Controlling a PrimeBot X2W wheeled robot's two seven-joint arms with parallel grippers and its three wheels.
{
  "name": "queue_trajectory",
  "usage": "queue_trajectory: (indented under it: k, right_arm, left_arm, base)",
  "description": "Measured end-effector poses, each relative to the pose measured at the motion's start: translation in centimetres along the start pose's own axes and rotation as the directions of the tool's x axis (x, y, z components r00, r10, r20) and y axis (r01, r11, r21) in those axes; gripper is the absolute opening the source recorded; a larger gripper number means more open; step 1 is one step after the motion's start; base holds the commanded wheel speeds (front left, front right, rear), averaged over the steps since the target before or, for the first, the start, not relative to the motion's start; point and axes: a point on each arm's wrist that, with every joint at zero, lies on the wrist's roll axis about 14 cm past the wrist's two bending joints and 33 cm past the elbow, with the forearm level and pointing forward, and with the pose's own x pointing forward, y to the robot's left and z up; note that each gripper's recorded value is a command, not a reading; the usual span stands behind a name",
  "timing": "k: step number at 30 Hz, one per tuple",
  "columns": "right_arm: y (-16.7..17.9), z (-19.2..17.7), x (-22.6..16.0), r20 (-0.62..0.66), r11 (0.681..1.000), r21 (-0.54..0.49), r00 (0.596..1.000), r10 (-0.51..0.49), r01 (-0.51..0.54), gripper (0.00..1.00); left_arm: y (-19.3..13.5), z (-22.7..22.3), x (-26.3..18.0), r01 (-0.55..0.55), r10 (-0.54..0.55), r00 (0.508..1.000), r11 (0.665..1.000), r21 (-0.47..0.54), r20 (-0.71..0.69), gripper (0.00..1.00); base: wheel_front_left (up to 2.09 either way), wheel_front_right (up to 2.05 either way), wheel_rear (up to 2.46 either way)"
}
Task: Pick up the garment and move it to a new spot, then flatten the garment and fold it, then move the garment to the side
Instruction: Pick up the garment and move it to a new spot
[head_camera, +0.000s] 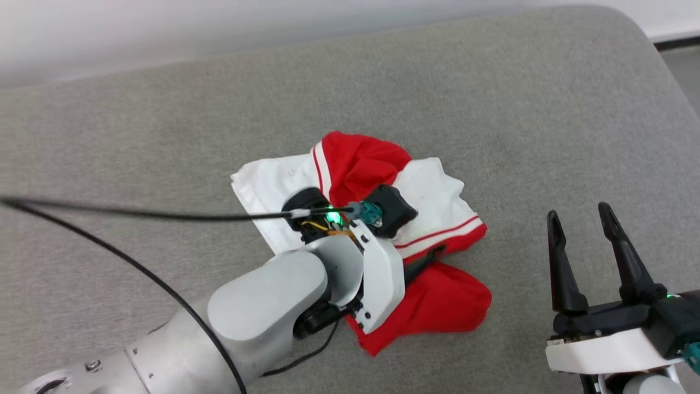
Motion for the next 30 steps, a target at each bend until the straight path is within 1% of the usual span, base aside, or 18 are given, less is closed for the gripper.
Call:
queue_trajectory:
  k: [3, 6, 9, 11, 13, 16, 17, 20, 24, 27, 29, 30]
  right_arm:
    - [0.4, 0.5, -0.4, 0.013, 1.000, 0.003, 1.000, 0.011, -0.011, 1.00]
    - [0.9, 0.8, -0.6, 0.023, 1.000, 0.005, 0.999, 0.026, -0.026, 1.00]
    - [1.4, 1.0, -0.9, 0.025, 0.999, 0.009, 0.999, 0.041, -0.041, 1.00]
    - [1.7, 1.2, -0.9, 0.033, 0.999, 0.008, 0.998, 0.052, -0.052, 1.00]
    - [1.9, 1.3, -1.0, 0.036, 0.998, 0.010, 0.998, 0.058, -0.059, 1.00]
    - [2.1, 1.4, -1.1, 0.038, 0.998, 0.012, 0.997, 0.063, -0.063, 1.00]
    - [2.0, 1.4, -1.1, 0.040, 0.998, 0.011, 0.997, 0.063, -0.063, 1.00]
    - [2.1, 1.5, -1.3, 0.042, 0.998, 0.012, 0.997, 0.065, -0.066, 1.00]
    - [2.2, 1.4, -1.8, 0.037, 0.998, 0.012, 0.997, 0.069, -0.069, 1.00]
    - [2.4, 1.6, -1.8, 0.042, 0.997, 0.013, 0.996, 0.073, -0.073, 1.00]
    - [2.5, 1.5, -2.0, 0.038, 0.997, 0.015, 0.996, 0.076, -0.077, 1.00]
    - [2.5, 1.5, -2.1, 0.038, 0.997, 0.016, 0.996, 0.077, -0.078, 1.00]
  left_arm:
    - [1.0, 3.2, -1.2, -0.096, 0.089, 0.986, 0.994, 0.043, 0.144, 1.00]
    - [2.4, 5.6, -3.0, -0.218, 0.192, 0.943, 0.974, 0.067, 0.274, 1.00]
    - [4.0, 7.2, -5.5, -0.355, 0.305, 0.866, 0.933, 0.056, 0.397, 1.00]
    - [5.3, 7.3, -7.3, -0.440, 0.387, 0.811, 0.898, 0.022, 0.438, 1.00]
    - [6.8, 6.8, -9.3, -0.530, 0.481, 0.751, 0.847, -0.020, 0.452, 1.00]
    - [8.6, 6.0, -12.6, -0.647, 0.609, 0.646, 0.757, -0.092, 0.460, 1.00]
    - [8.8, 6.2, -13.7, -0.675, 0.636, 0.610, 0.730, -0.112, 0.473, 1.00]
    - [9.5, 5.9, -17.3, -0.756, 0.719, 0.489, 0.632, -0.171, 0.494, 1.00]
    - [9.5, 4.2, -21.4, -0.823, 0.796, 0.362, 0.517, -0.233, 0.485, 1.00]
    - [9.3, 3.0, -24.0, -0.860, 0.836, 0.280, 0.437, -0.263, 0.472, 1.00]
    - [8.7, 1.9, -25.0, -0.871, 0.857, 0.244, 0.400, -0.285, 0.454, 1.00]
    - [8.2, 1.5, -25.2, -0.873, 0.861, 0.238, 0.393, -0.290, 0.450, 1.00]
  base:
    - [0.00, 0.00, 0.00]
    - [0.00, 0.00, 0.00]
    - [0.00, 0.00, 0.00]
    - [0.00, 0.00, 0.00]
    - [0.00, 0.00, 0.00]
    - [0.00, 0.00, 0.00]
    - [0.00, 0.00, 0.00]
    - [0.00, 0.00, 0.00]
    - [0.00, 0.00, 0.00]
    - [0.00, 0.00, 0.00]
    - [0.00, 0.00, 0.00]
    - [0.00, 0.00, 0.00]
